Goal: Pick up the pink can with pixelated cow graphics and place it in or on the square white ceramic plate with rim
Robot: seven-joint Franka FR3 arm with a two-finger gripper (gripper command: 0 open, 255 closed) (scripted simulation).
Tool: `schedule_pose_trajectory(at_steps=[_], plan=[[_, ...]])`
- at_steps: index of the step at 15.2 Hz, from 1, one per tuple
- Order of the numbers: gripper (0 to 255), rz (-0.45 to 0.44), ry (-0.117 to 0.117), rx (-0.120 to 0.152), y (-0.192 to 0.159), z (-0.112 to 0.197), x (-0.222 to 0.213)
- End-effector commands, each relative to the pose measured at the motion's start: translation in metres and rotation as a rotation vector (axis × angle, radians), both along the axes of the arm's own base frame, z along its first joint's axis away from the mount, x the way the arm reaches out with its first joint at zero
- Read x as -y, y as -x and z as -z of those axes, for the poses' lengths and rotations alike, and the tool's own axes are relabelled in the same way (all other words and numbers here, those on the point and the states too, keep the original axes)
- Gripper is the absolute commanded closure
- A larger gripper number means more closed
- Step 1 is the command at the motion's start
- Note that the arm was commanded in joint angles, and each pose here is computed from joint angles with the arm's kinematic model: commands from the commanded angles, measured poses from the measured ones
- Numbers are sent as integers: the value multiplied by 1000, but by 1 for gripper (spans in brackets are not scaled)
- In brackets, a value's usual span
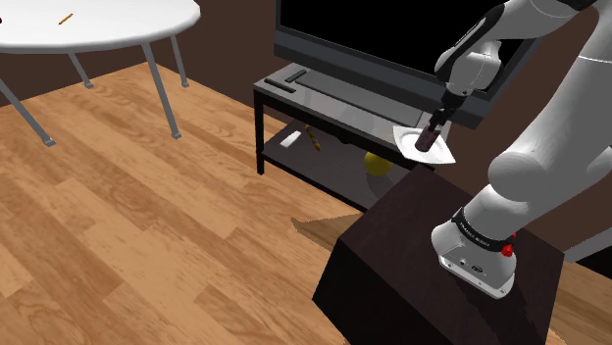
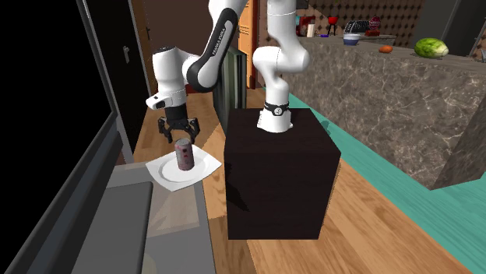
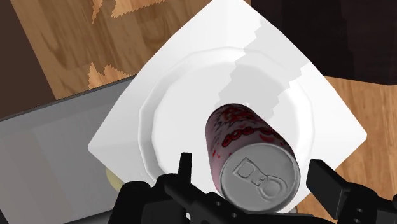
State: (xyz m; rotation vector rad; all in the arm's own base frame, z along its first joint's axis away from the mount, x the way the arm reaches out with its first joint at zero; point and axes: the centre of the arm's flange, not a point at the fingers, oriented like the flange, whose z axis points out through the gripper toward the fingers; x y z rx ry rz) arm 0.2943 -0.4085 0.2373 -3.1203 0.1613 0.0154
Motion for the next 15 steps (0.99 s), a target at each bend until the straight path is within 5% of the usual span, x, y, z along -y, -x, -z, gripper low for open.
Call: schedule_pose_trajectory(at_steps=[1,3,7,15], plan=[[0,0,0,0,0,0,0],[0,0,0,0,0,0,0],[0,0,0,0,0,-50,1],[0,0,0,0,0,-50,1]])
